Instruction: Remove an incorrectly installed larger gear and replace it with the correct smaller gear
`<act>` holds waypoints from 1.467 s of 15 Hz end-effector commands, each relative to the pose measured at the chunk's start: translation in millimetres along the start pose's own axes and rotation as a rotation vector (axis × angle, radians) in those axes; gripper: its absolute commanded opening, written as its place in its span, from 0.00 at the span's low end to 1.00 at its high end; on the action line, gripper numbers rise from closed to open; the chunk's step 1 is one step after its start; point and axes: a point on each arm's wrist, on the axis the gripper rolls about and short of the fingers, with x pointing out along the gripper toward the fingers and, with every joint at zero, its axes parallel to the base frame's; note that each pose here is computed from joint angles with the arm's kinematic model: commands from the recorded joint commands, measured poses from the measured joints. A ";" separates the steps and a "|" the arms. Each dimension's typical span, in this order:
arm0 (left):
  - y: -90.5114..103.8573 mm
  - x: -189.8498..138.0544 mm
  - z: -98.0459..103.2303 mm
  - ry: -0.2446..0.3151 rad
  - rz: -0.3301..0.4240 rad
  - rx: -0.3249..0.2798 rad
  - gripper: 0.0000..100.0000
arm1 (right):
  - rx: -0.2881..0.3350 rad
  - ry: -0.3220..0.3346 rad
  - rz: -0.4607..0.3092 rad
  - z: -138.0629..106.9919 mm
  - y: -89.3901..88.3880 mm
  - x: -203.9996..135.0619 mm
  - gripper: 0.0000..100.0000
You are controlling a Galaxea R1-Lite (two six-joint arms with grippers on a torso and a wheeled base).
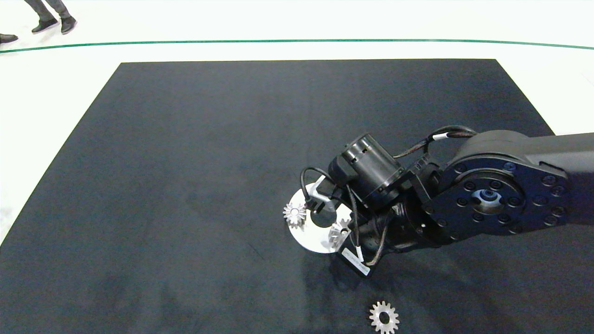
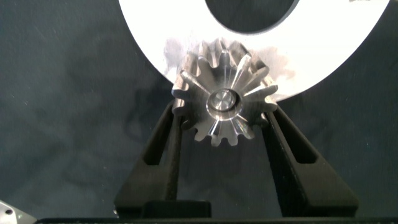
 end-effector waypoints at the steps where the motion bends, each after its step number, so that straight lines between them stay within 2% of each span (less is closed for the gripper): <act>1: -0.1 0.0 -1.4 0.007 0.001 0.002 1.00 | 0.002 -0.022 -0.001 1.7 -0.1 -3.1 0.38; 6: -0.1 -1.8 -1.8 0.001 0.002 0.002 1.00 | 0.014 -0.060 0.006 0.7 0.0 -17.9 0.28; 11: -0.1 -2.3 -2.0 -0.001 0.002 0.002 1.00 | 0.016 -0.122 0.001 -6.3 0.3 -47.9 0.19; 14: 0.0 -2.3 -2.0 -0.001 0.003 0.002 1.00 | 0.042 -0.099 -0.014 -28.6 -2.7 -58.8 0.13; 15: 0.0 -2.3 -2.0 -0.001 0.003 0.002 1.00 | 0.063 -0.065 -0.053 -43.5 -10.5 -59.8 0.13; 18: 0.0 -2.8 -2.2 -0.002 0.003 0.001 1.00 | 0.103 0.038 -0.077 -74.5 -22.1 -47.5 0.13; 20: -0.1 -7.5 -4.5 -0.016 0.003 0.009 1.00 | 0.122 0.053 -0.085 -85.6 -22.2 -34.0 0.13; 22: -0.1 -10.0 -5.7 -0.022 0.006 0.014 1.00 | 0.131 0.035 -0.092 -89.8 -19.2 -21.9 0.13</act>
